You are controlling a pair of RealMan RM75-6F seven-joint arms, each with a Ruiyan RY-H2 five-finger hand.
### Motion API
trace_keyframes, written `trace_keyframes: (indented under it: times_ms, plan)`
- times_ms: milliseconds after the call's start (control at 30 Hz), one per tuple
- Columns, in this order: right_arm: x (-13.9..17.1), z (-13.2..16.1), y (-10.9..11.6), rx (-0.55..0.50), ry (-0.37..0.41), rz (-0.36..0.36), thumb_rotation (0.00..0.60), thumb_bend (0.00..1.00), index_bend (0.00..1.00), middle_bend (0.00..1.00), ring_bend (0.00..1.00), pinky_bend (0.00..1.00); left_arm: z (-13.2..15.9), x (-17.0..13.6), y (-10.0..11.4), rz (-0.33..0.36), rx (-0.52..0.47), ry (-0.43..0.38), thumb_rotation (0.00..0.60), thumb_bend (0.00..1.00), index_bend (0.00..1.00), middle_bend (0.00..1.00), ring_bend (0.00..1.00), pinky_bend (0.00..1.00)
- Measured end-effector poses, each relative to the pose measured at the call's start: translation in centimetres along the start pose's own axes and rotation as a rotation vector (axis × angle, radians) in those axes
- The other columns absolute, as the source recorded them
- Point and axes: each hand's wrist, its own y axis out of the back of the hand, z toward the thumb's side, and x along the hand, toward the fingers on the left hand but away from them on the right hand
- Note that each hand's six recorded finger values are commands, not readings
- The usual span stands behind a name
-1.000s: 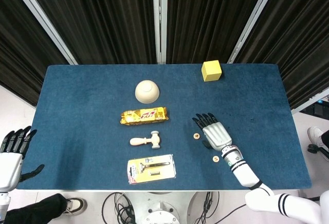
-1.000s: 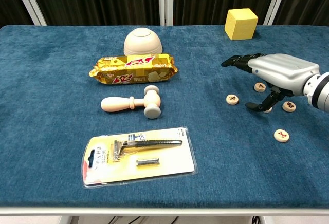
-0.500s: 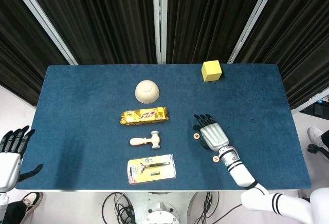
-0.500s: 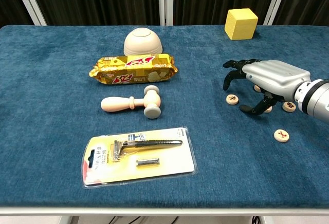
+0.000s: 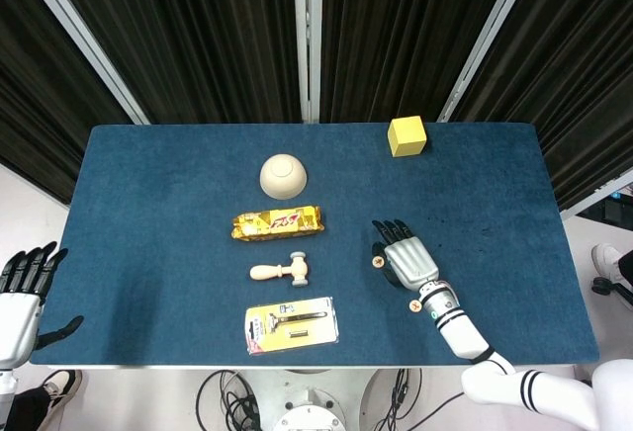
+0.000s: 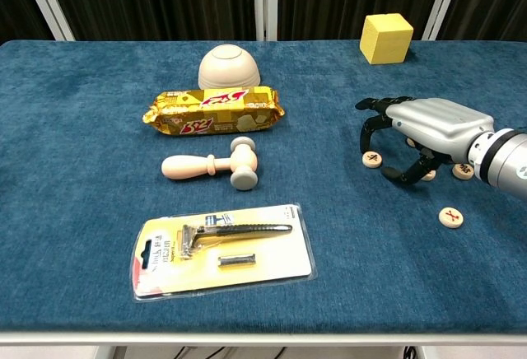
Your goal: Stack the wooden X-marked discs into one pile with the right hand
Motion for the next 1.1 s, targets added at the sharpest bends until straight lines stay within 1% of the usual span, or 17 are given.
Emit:
trace_keyframes:
  times_ms: [467, 667, 867, 1100]
  plan:
    - [-0.1, 0.1, 0.2, -0.008, 0.0, -0.021, 0.6, 0.31, 0.48, 0.0, 0.0, 0.0, -0.1, 0.0, -0.1, -0.004, -0.002, 0.001, 0.6, 0.14, 0.08, 0.0, 0.0, 0.0]
    - [0.2, -0.2, 1.0, -0.014, 0.005, -0.04, 0.6, 0.31, 0.49, 0.0, 0.0, 0.0, -0.1, 0.0, -0.1, -0.004, -0.003, 0.001, 0.6, 0.14, 0.08, 0.0, 0.0, 0.0]
    - [1.4, -1.0, 2.1, -0.022, 0.011, -0.044, 0.6, 0.31, 0.5, 0.0, 0.0, 0.0, 0.0, 0.0, -0.1, -0.004, -0.003, -0.001, 0.6, 0.14, 0.08, 0.0, 0.0, 0.0]
    - [4.3, -3.2, 3.4, -0.005, 0.002, -0.028, 0.6, 0.31, 0.54, 0.0, 0.0, 0.0, 0.1, 0.0, -0.4, -0.021, 0.002, -0.003, 0.6, 0.14, 0.08, 0.0, 0.0, 0.0]
